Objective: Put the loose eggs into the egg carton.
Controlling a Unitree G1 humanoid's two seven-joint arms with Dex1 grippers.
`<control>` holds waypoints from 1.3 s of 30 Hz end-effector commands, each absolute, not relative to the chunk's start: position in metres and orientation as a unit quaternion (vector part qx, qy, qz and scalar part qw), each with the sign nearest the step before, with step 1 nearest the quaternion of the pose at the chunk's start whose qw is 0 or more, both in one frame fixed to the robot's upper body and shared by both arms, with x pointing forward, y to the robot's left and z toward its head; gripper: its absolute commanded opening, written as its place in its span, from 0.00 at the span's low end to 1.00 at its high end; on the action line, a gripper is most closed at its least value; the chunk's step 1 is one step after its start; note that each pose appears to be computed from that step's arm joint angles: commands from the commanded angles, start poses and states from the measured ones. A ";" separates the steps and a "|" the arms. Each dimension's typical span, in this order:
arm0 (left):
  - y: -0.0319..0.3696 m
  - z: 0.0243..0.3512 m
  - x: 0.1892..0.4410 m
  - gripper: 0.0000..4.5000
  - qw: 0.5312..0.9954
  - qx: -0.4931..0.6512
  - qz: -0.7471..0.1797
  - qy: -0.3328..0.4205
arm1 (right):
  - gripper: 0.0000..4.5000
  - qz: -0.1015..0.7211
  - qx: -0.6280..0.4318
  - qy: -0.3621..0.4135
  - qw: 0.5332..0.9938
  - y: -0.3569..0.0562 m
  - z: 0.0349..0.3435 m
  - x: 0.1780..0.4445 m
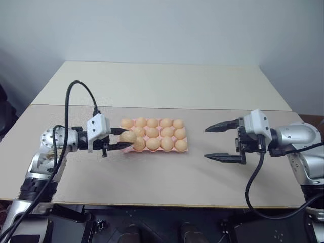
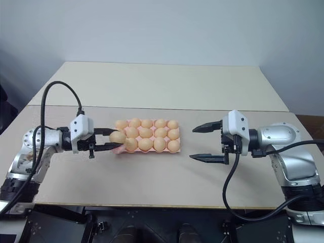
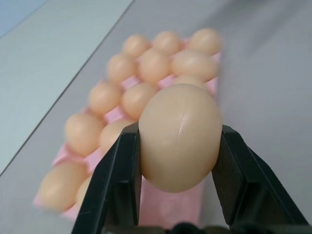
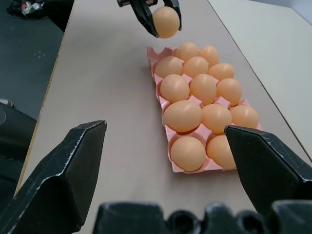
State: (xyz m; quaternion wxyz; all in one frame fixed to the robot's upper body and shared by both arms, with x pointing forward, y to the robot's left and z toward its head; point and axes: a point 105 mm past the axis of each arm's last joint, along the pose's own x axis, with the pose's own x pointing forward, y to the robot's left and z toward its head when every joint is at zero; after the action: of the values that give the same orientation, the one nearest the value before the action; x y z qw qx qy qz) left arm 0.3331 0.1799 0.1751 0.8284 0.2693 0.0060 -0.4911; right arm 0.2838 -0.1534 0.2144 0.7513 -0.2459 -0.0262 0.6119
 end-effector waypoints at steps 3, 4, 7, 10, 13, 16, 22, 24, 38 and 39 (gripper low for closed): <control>0.188 0.172 0.342 0.40 0.855 0.275 -0.439 0.024 | 1.00 0.611 -0.260 -0.055 0.746 -0.150 0.226 0.282; 0.189 0.169 0.345 0.47 0.857 0.281 -0.431 0.031 | 1.00 0.611 -0.261 -0.055 0.746 -0.150 0.226 0.282; 0.189 0.165 0.346 0.66 0.855 0.283 -0.432 0.038 | 1.00 0.610 -0.261 -0.056 0.746 -0.150 0.227 0.283; 0.186 0.168 0.342 0.89 0.851 0.273 -0.447 0.034 | 1.00 0.609 -0.262 -0.056 0.746 -0.150 0.227 0.283; 0.188 0.172 0.341 0.99 0.852 0.281 -0.441 0.026 | 1.00 0.609 -0.262 -0.055 0.746 -0.151 0.227 0.282; 0.191 0.179 0.340 0.99 0.855 0.286 -0.433 0.012 | 1.00 0.609 -0.261 -0.055 0.747 -0.151 0.226 0.282; 0.214 0.217 0.315 0.99 0.851 0.269 -0.447 -0.058 | 1.00 0.612 -0.256 -0.057 0.746 -0.150 0.226 0.283; 0.225 0.222 0.299 0.99 0.843 0.263 -0.467 -0.055 | 1.00 0.613 -0.254 -0.056 0.746 -0.151 0.226 0.283; 0.268 0.216 0.229 0.99 0.880 0.183 -0.439 0.010 | 1.00 0.619 -0.239 -0.041 0.747 -0.157 0.223 0.278; 0.268 0.216 0.228 0.99 0.882 0.176 -0.436 0.009 | 1.00 0.618 -0.238 -0.040 0.748 -0.157 0.223 0.278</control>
State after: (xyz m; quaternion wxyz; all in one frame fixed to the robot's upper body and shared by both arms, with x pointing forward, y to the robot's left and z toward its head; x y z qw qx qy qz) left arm 0.2313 0.2706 0.2032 0.8792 0.1723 0.0315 -0.4430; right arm 0.2828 -0.1551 0.2099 0.7493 -0.2324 -0.0181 0.6199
